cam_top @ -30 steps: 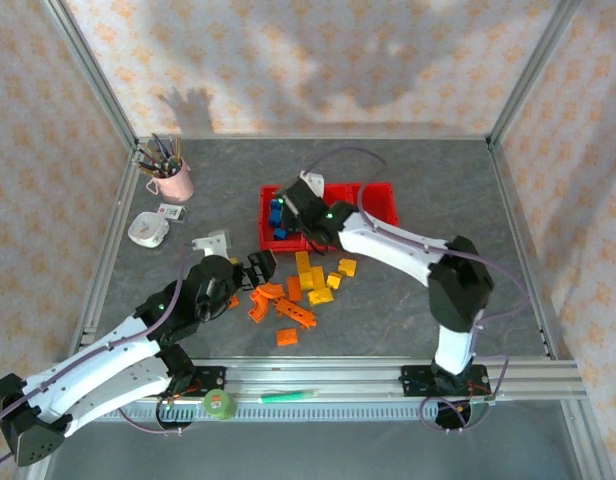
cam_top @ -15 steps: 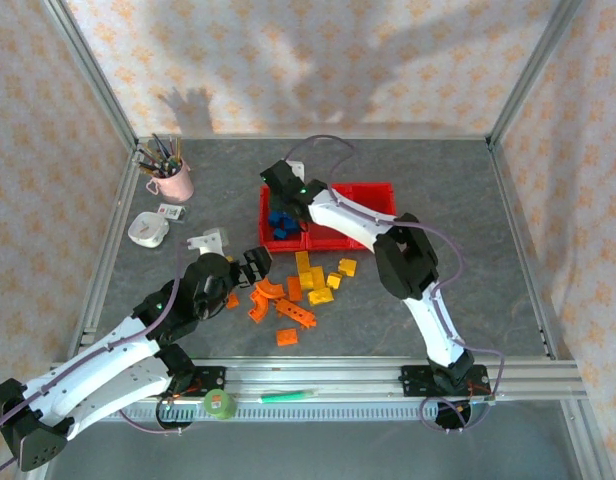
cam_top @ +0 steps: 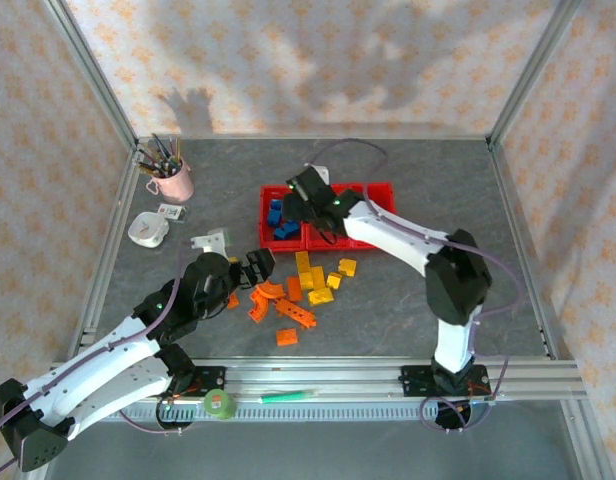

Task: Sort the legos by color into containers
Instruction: Pick up the lego from the center of the table, then place the lego in the container.

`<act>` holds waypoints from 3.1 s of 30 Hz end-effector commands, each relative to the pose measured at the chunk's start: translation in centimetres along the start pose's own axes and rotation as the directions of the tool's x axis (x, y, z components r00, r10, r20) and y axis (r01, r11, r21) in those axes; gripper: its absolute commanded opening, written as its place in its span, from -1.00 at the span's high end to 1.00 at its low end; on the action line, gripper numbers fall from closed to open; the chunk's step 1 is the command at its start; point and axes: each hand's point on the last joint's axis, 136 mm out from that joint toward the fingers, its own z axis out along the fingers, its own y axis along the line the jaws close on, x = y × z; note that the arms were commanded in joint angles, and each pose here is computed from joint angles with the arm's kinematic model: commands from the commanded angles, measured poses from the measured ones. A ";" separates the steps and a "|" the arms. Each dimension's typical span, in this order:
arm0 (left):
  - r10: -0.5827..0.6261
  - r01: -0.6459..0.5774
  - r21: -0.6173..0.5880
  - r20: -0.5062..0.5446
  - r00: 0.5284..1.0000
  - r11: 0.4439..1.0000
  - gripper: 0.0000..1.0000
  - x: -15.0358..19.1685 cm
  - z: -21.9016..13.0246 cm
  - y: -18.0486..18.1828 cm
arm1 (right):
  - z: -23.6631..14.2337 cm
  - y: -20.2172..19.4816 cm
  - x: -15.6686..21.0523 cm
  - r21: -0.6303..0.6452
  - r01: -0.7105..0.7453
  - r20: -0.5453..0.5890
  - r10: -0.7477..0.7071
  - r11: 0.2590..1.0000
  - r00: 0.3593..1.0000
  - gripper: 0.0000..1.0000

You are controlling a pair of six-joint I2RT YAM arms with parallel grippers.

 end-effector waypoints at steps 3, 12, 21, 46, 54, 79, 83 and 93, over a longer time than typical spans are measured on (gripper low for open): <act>-0.004 0.006 0.070 -0.018 1.000 0.998 -0.98 0.5 0.5 -1.1 | -3.0 -2.4 1.9 0.010 -0.036 0.015 0.036 0.999 0.999 -0.64; -0.012 0.022 0.124 -0.080 0.997 0.992 -0.98 2.2 1.9 -2.3 | -3.6 -7.9 6.8 0.126 -0.065 -0.025 0.069 0.990 0.997 -0.79; -0.008 0.023 0.153 -0.098 0.995 0.988 -0.98 3.2 2.8 -3.3 | -1.8 -10.4 11.6 0.175 -0.102 -0.104 0.122 0.979 0.987 -0.82; 0.012 0.002 0.147 -0.099 0.995 0.989 -0.98 3.6 3.3 -3.8 | 2.4 -11.9 13.5 0.276 -0.099 -0.135 0.141 0.956 0.981 -0.01; 0.008 0.007 0.159 -0.095 0.995 0.987 -0.99 3.5 3.2 -3.9 | 0.3 -12.0 12.5 0.258 -0.098 -0.107 0.129 0.961 0.986 0.27; 0.018 -0.018 -0.016 0.005 1.000 1.000 -0.98 1.0 1.4 -0.1 | 2.4 -4.9 0.9 0.162 -0.024 -0.019 0.027 0.987 0.999 0.28; 0.014 -0.013 -0.031 0.011 1.000 0.999 -0.98 1.0 1.2 0.5 | 4.8 -5.7 0.5 0.183 -0.047 -0.039 0.055 0.982 0.998 0.28; 0.020 -0.020 -0.031 0.014 1.000 0.999 -0.98 0.8 1.3 0.6 | 7.6 -6.1 -1.3 0.177 -0.065 -0.049 0.075 0.982 0.996 0.03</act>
